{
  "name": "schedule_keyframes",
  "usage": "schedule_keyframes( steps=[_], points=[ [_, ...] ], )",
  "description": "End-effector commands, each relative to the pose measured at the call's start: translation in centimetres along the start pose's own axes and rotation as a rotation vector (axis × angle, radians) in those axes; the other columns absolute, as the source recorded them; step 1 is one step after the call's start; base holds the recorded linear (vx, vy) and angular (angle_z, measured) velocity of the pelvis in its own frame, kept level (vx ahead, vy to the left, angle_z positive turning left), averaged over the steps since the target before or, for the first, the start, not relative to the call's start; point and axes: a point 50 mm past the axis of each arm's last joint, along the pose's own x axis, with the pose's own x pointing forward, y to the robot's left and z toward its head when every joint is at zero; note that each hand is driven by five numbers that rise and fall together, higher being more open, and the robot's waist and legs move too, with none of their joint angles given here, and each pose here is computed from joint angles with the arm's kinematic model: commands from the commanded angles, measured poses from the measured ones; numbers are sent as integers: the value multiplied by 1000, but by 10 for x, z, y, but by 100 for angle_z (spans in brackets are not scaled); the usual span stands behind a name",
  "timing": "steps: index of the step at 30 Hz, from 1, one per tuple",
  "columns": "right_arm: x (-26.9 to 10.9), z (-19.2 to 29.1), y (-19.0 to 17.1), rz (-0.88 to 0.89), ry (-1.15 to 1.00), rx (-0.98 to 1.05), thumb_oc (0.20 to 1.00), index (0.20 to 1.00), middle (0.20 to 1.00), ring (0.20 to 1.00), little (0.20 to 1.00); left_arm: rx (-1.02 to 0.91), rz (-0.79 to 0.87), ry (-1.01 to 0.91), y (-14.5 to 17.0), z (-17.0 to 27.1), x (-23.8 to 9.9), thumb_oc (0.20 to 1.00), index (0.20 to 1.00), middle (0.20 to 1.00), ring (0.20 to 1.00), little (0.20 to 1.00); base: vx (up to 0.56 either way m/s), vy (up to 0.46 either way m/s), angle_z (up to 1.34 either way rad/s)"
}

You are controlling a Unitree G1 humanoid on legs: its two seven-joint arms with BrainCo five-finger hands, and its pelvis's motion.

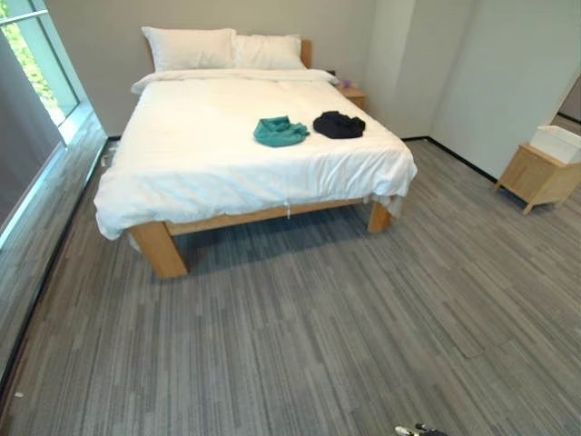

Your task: Pick up bed clothes into laundry basket.

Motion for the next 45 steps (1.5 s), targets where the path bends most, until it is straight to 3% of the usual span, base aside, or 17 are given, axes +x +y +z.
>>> schedule_keyframes(
  steps=[1, 4, 9, 11, 13, 15, 16, 20, 23, 36, 45],
  points=[
    [4, 20, 20, 56, -69, -11, 1000, 1000, 1000, 1000, 1000, 46, -60, -10, -22, 17, 1, 1000, 1000, 1000, 1000, 1000, 0, 0, 0],
    [4, 18, 21, 58, -69, 20, 1000, 1000, 1000, 1000, 1000, -8, -47, -10, -20, 17, 1, 1000, 1000, 1000, 1000, 1000, 0, 0, 0],
    [2, 22, 16, 38, -116, 314, 1000, 1000, 1000, 1000, 1000, -233, -10, -76, -9, 35, 2, 1000, 1000, 1000, 1000, 1000, 6, -2, 0],
    [-4, 53, 7, 42, -276, 502, 1000, 1000, 1000, 1000, 1000, -315, 8, -225, 5, 71, -1, 1000, 1000, 1000, 1000, 1000, 0, 0, 0],
    [-5, 55, 1, 31, -297, 539, 1000, 1000, 1000, 1000, 1000, -308, 13, -274, 9, 82, -3, 1000, 1000, 1000, 1000, 1000, 0, 0, 0],
    [-15, 85, -17, 33, -447, 616, 1000, 1000, 1000, 1000, 1000, -395, -7, -540, 26, 135, -22, 1000, 1000, 1000, 1000, 1000, 0, 0, 0],
    [-15, 84, -16, 33, -447, 616, 1000, 1000, 1000, 1000, 1000, -395, -7, -540, 26, 135, -22, 1000, 1000, 1000, 1000, 1000, 0, 0, 0],
    [-53, 149, -35, 14, -778, 495, 1000, 1000, 1000, 1000, 1000, -414, -4, -991, 57, 207, -86, 1000, 1000, 1000, 1000, 1000, -8, 6, 3],
    [-72, 166, -38, -1, -899, 422, 1000, 1000, 1000, 1000, 1000, -397, -24, -1104, 58, 216, -107, 1000, 1000, 1000, 1000, 1000, -10, 9, 16],
    [-88, 180, -8, 84, -972, 253, 1000, 1000, 1000, 1000, 1000, -335, 8, -1078, 43, 208, -106, 1000, 1000, 1000, 1000, 1000, -1, 3, 3],
    [-96, 206, -1, 106, -1048, 274, 1000, 1000, 1000, 1000, 1000, -335, 116, -1106, 53, 220, -111, 1000, 1000, 1000, 1000, 1000, -7, 35, -2]
  ],
)
